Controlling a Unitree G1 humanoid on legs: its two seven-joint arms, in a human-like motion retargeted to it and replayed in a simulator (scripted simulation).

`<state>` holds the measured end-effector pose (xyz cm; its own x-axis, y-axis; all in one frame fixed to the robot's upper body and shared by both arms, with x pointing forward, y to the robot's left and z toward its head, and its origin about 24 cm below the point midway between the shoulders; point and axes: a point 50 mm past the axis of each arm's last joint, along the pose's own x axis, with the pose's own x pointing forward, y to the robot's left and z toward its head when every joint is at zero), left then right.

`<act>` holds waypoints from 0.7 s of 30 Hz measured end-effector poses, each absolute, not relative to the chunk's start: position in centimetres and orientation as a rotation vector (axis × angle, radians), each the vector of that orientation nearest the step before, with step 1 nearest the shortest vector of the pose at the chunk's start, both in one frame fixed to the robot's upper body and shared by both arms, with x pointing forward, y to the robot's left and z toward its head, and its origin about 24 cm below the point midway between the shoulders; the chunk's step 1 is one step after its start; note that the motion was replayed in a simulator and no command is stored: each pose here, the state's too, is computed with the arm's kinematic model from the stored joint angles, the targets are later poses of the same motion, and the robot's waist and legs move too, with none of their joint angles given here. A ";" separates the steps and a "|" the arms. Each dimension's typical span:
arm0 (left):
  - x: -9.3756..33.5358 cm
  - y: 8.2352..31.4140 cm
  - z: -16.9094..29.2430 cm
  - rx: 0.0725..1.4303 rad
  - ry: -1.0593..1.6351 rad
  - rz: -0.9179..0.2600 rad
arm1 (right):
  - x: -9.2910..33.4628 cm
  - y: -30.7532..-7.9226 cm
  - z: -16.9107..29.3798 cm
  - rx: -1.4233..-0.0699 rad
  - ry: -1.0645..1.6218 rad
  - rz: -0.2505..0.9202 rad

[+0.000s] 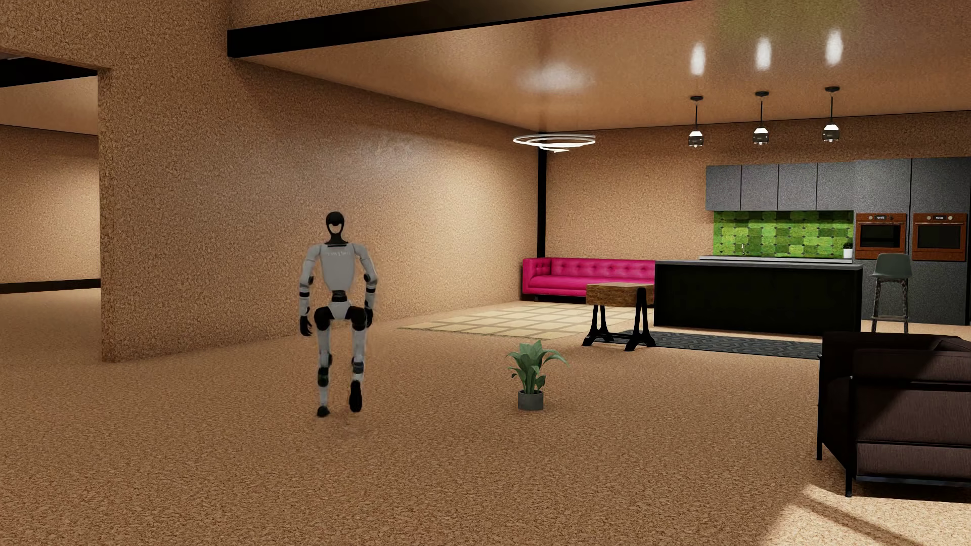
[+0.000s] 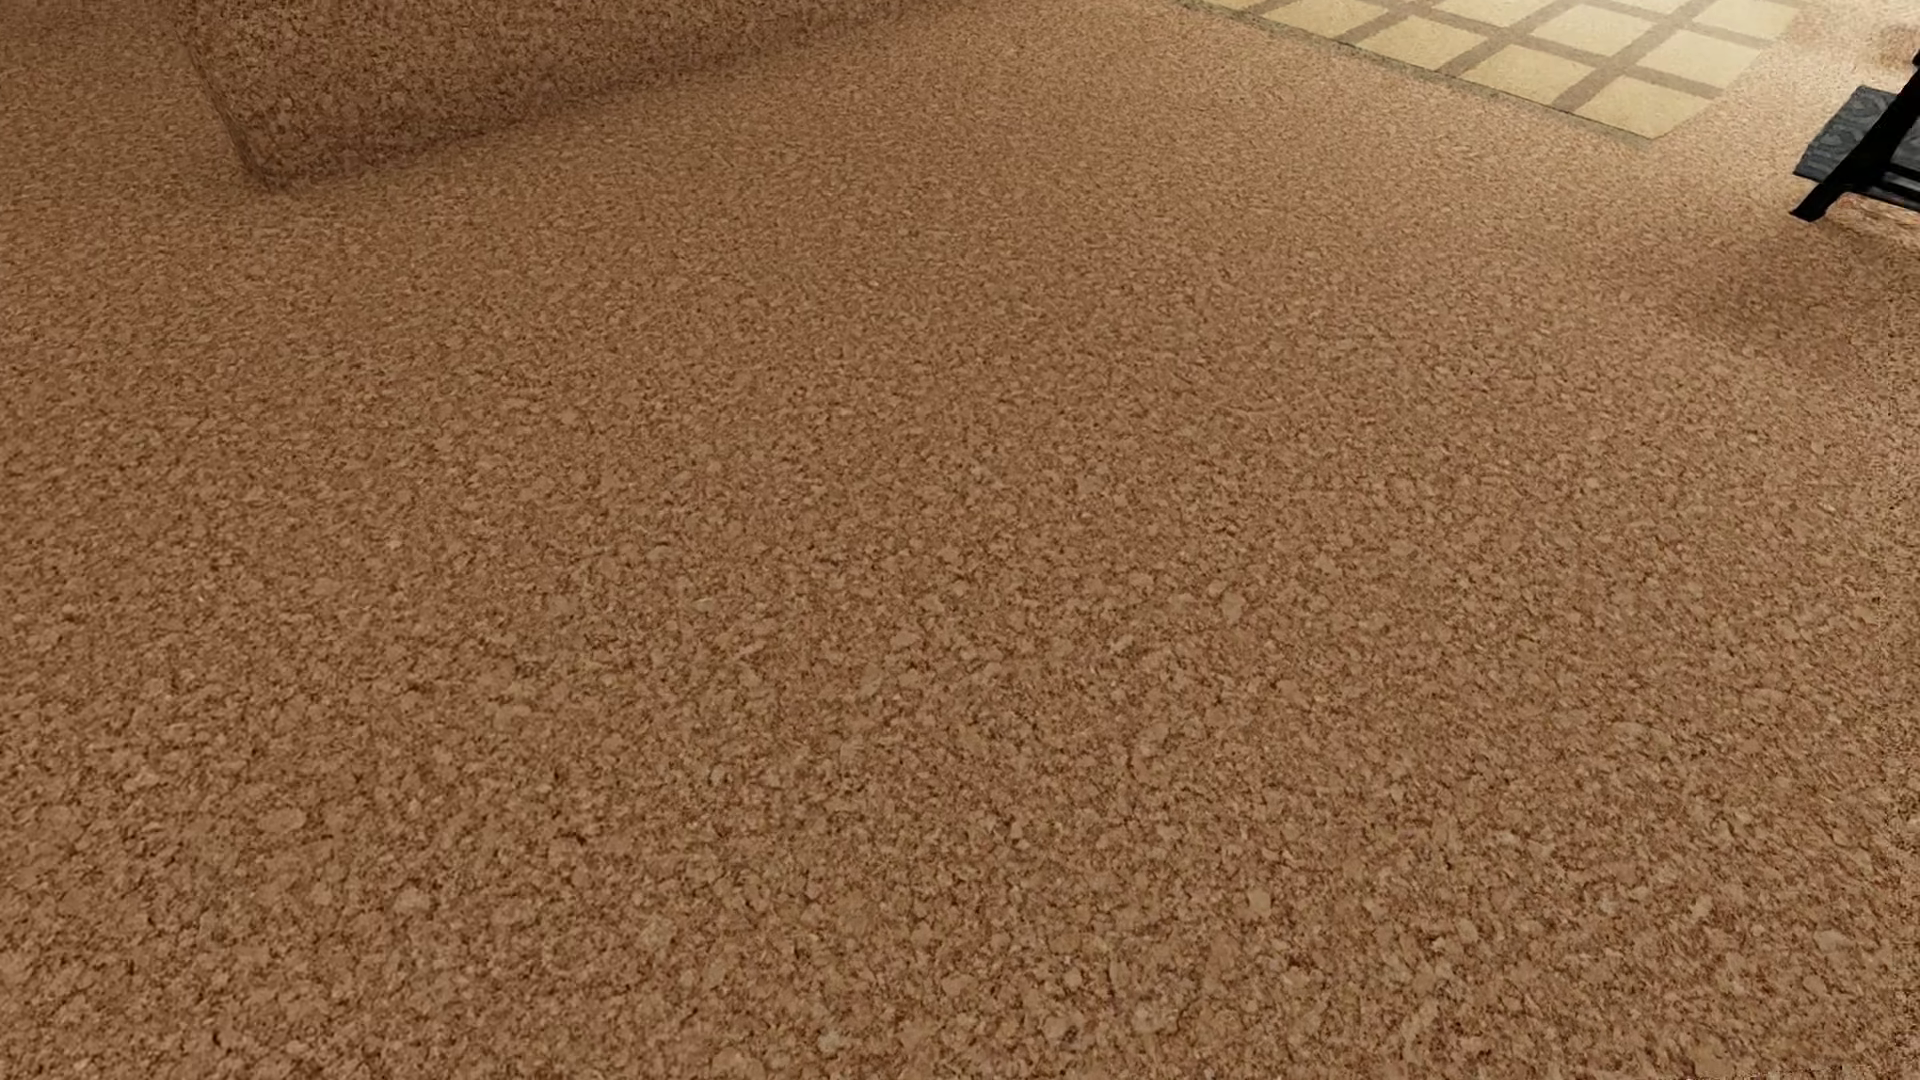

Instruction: Circle the plant

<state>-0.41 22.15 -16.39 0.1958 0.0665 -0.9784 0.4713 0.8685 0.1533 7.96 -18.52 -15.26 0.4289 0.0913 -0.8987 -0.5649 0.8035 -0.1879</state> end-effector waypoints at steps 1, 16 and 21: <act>0.8 22.1 -16.3 0.475 1.318 -0.294 | 6.6 -18.3 -15.7 -0.515 1.101 0.454; 1.3 22.7 -15.7 0.461 1.276 -0.253 | 2.8 -21.0 -16.0 -0.589 1.223 0.477; -2.3 24.5 -15.3 0.469 1.377 -0.208 | 8.7 -21.3 -14.4 -0.561 1.042 0.375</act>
<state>-2.30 24.52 -15.31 0.1923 0.1279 -0.9730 0.4097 0.8905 0.1980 8.68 -21.33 -14.43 0.4618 0.0292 -0.8865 -0.5427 0.7999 -0.2563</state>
